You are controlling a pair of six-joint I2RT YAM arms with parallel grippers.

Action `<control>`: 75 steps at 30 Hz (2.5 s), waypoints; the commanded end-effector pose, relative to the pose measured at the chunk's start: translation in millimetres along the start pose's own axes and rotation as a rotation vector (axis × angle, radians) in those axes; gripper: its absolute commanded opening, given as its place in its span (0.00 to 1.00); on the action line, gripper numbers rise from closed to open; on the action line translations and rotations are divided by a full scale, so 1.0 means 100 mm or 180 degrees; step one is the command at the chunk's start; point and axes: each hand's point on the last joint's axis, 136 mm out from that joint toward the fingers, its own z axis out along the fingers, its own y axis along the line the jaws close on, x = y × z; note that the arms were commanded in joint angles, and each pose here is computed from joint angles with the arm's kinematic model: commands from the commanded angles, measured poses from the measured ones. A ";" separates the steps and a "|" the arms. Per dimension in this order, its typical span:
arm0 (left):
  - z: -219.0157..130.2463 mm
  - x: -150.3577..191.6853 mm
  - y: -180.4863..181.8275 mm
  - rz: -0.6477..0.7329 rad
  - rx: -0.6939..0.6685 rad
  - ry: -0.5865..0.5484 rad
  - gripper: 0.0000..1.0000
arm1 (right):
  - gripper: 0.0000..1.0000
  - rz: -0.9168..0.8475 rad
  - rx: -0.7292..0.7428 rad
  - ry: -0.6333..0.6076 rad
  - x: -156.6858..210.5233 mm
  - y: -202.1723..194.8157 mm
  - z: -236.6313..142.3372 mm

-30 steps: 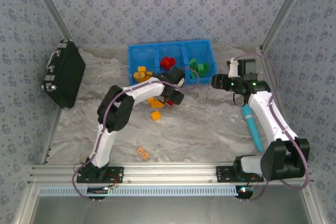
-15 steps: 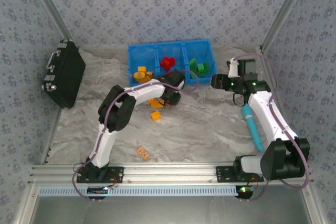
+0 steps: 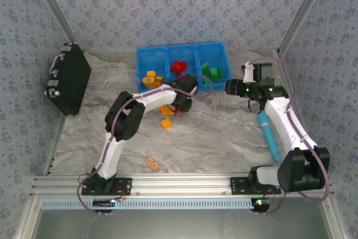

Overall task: Sort the legos into containers by color
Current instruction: Pick up the lego from the center of the table, then place the lego in the container, then pick up the lego from the center of the table.

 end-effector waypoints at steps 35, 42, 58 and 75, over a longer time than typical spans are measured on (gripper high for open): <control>-0.05 -1.57 0.88 -0.0805 0.0148 -0.0786 0.55 | 0.72 -0.0985 -0.0969 -0.0181 0.95 1.27 -0.55; -0.72 -1.95 0.73 -0.0679 0.0515 -0.1287 0.61 | 0.72 -0.1594 -0.1154 -0.0020 1.02 1.50 -0.62; -2.82 -1.81 1.21 -0.0495 0.0297 -0.2063 0.62 | 0.95 -0.3870 -0.1499 -0.0129 1.05 1.89 -0.12; -3.72 0.41 2.36 -0.0872 -0.0958 -0.2029 0.72 | 0.85 -0.4967 -0.1834 0.0390 1.02 2.25 1.07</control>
